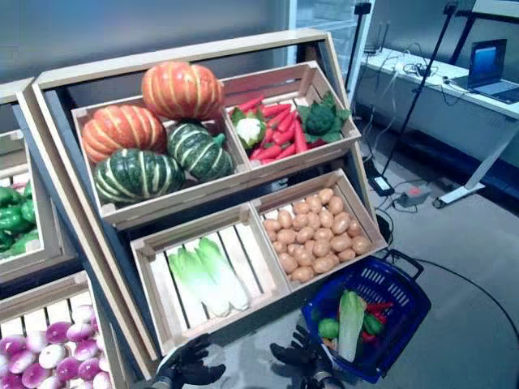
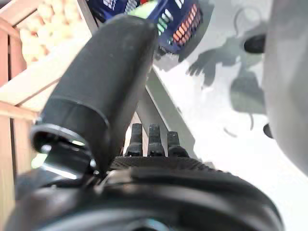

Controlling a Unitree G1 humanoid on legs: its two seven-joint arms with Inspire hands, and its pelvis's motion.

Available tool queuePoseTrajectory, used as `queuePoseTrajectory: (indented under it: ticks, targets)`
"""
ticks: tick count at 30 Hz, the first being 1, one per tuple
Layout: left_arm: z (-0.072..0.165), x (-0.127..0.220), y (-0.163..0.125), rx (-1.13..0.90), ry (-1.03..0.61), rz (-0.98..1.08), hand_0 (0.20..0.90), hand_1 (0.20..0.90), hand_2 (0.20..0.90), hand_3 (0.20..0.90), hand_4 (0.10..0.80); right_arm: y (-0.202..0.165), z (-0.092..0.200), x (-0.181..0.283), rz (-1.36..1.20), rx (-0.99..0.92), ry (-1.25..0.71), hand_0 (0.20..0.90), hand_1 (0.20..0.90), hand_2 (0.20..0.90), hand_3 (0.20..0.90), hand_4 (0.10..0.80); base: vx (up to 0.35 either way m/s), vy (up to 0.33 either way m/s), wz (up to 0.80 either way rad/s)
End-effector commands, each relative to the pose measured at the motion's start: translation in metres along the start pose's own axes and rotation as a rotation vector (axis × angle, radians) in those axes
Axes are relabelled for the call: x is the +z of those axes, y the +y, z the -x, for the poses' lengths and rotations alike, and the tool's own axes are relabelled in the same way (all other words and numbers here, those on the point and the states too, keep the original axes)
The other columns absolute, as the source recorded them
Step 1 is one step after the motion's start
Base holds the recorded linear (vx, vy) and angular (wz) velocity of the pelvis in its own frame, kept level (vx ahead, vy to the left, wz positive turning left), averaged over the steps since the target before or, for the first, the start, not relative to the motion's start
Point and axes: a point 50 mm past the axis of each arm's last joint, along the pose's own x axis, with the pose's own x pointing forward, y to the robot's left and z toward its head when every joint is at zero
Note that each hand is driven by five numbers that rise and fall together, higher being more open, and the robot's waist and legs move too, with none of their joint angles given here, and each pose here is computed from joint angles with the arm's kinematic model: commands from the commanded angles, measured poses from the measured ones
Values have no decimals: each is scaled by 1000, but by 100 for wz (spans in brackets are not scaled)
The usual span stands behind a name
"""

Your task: Put vegetables into the basket

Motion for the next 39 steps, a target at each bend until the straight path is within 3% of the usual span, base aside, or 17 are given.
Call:
queuePoseTrajectory:
  ticks: [1, 6, 14, 25, 34, 39]
  targets:
    - [-21, 49, -7, -59, -163, -78, 900, 900, 900, 900, 800, 21, -12, 20, 0, 89, -74, 900, 900, 900, 900, 800, 0, 0, 0]
    - [-21, 55, -5, -116, -198, -21, 900, 900, 900, 900, 800, 15, -13, 21, 1, 71, -56, 900, 900, 900, 900, 800, 0, 0, 0]
    - [-22, 51, -11, -154, -173, -100, 900, 900, 900, 900, 800, 15, -13, 16, 2, 53, -20, 900, 900, 900, 900, 800, 0, 0, 0]
    - [-24, 73, -16, -169, -281, -214, 900, 900, 900, 900, 800, 18, -15, 17, 1, 29, -4, 900, 900, 900, 900, 800, -3, -2, 3]
    - [-18, 122, -10, -96, -542, -211, 900, 900, 900, 900, 800, 15, -15, 18, -1, 4, 5, 900, 900, 900, 900, 800, 0, 0, 0]
    - [4, 175, -7, -5, -849, -263, 900, 900, 900, 900, 800, 11, -16, 23, -25, -20, 0, 900, 900, 900, 900, 800, -21, 2, 3]
